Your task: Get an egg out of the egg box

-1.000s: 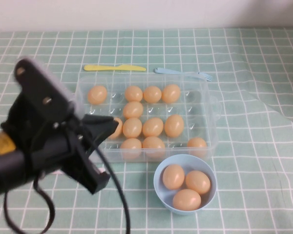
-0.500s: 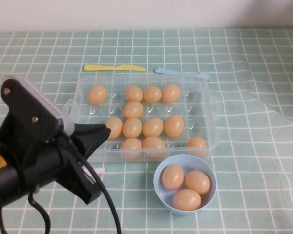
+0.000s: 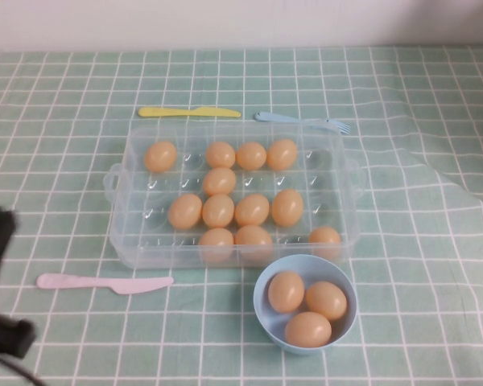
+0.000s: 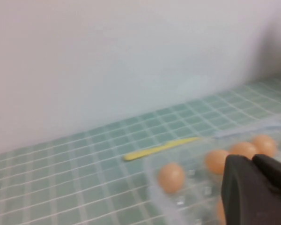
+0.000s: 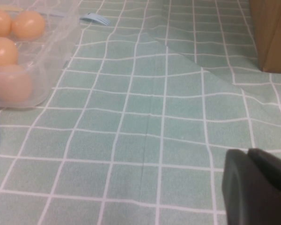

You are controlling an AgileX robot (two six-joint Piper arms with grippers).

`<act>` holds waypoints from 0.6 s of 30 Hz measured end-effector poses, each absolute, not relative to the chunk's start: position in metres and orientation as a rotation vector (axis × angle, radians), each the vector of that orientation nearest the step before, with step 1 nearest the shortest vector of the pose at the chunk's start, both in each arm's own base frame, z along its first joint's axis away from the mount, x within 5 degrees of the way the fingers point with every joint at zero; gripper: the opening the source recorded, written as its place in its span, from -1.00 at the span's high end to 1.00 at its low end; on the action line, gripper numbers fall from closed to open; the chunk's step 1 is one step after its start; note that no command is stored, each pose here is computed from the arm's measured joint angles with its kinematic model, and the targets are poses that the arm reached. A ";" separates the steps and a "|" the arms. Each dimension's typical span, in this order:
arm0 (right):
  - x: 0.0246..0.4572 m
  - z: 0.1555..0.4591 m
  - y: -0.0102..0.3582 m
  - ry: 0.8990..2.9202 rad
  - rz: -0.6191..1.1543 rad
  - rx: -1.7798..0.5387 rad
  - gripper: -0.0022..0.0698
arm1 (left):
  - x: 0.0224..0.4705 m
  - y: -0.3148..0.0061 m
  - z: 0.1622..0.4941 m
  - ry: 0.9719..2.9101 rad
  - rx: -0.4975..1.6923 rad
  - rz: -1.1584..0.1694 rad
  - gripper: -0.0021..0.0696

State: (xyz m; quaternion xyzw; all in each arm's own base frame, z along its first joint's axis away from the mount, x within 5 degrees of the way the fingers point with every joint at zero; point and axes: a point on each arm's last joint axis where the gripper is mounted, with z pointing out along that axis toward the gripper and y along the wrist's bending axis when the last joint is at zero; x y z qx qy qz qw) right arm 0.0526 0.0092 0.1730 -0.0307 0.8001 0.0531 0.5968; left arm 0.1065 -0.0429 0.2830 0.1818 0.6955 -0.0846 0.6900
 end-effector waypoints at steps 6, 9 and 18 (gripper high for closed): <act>0.053 0.173 0.009 1.857 0.123 -0.071 0.99 | 0.078 -0.016 0.248 1.489 0.243 -0.075 0.95; 0.053 0.173 0.009 1.858 0.123 -0.071 0.99 | 0.067 -0.011 0.233 1.452 0.189 -0.049 0.95; 0.052 0.173 0.009 1.859 0.124 -0.072 0.99 | 0.056 -0.008 0.204 1.505 0.152 -0.062 0.95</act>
